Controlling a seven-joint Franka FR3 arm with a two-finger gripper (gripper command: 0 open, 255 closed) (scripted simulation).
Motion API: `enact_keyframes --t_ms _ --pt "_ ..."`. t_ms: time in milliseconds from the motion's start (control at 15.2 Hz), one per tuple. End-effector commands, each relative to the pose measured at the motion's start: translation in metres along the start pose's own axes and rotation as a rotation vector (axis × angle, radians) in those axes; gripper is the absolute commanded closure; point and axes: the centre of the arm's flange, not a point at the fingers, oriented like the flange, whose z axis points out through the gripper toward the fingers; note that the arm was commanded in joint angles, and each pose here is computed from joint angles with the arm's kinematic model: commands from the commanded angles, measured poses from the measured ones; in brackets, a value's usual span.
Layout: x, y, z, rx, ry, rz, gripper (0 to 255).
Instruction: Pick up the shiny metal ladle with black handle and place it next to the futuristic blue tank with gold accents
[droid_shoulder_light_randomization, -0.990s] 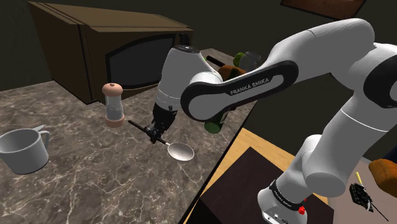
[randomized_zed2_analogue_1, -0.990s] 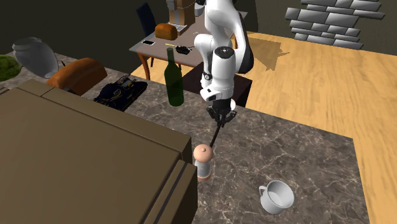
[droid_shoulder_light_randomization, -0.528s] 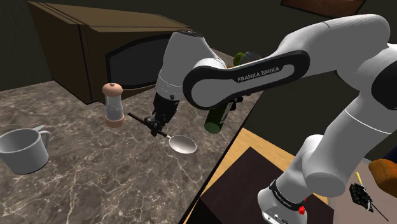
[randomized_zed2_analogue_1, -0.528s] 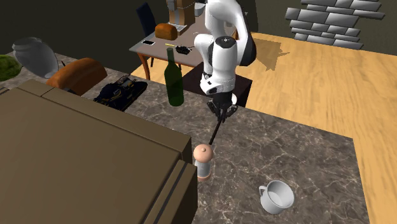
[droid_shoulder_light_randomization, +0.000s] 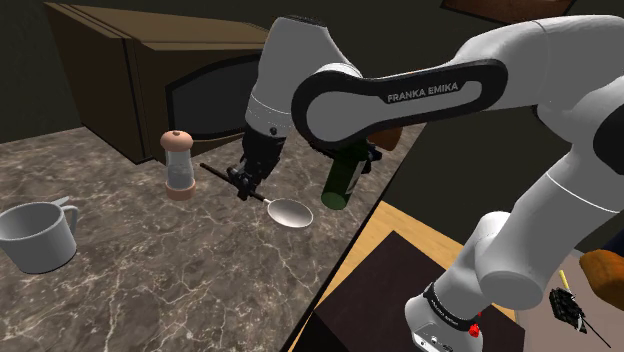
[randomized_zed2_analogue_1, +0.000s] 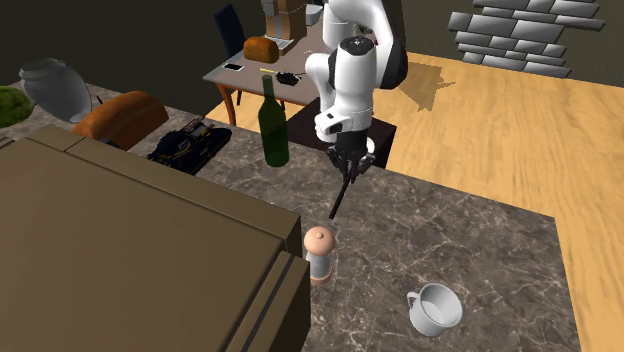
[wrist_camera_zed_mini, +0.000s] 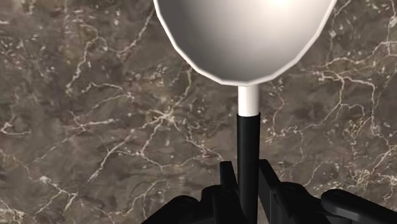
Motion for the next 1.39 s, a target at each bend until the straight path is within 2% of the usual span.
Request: enact_keyframes --t_ms 0,924,1320 --pt "0.000 -0.001 -0.012 0.000 0.000 0.000 255" --pt "0.008 -0.008 -0.085 0.000 0.000 0.000 255" --pt "0.039 0.064 -0.088 0.000 0.000 0.000 255"
